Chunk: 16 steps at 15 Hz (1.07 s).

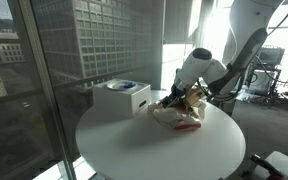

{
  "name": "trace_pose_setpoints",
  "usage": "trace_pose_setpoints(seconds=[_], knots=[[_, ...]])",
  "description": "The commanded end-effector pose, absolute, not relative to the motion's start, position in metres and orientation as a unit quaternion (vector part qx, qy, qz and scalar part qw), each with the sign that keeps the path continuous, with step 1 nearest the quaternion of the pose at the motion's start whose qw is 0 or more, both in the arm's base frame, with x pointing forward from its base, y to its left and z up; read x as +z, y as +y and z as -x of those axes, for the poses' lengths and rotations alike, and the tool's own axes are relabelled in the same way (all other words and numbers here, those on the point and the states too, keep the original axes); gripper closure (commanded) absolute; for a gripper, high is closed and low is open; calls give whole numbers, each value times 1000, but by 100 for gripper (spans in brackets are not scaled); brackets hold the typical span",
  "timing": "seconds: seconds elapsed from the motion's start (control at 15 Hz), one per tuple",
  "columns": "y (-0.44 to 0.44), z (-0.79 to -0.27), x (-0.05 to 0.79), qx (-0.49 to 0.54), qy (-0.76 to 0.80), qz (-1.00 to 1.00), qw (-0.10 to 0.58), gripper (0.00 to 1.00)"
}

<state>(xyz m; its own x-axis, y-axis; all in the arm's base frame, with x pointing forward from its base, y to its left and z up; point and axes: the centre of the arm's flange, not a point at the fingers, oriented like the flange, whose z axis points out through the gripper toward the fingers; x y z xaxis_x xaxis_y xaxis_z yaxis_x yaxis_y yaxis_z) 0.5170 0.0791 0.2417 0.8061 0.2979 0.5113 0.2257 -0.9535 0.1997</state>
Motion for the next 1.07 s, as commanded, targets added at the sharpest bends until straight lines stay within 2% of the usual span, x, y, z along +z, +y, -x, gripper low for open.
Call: trace_pose_setpoints(seconds=[0.0,0.27,0.33,0.4,0.93,1.0], knots=[[91,-530,229,253,127,-957,55,0],[93,-531,211,229,110,-966,52,0],[95,-529,210,219,105,-969,47,25],[96,-528,210,211,97,-972,45,26],[108,-524,219,200,57,-977,48,88],[107,-525,222,200,46,-977,52,91]])
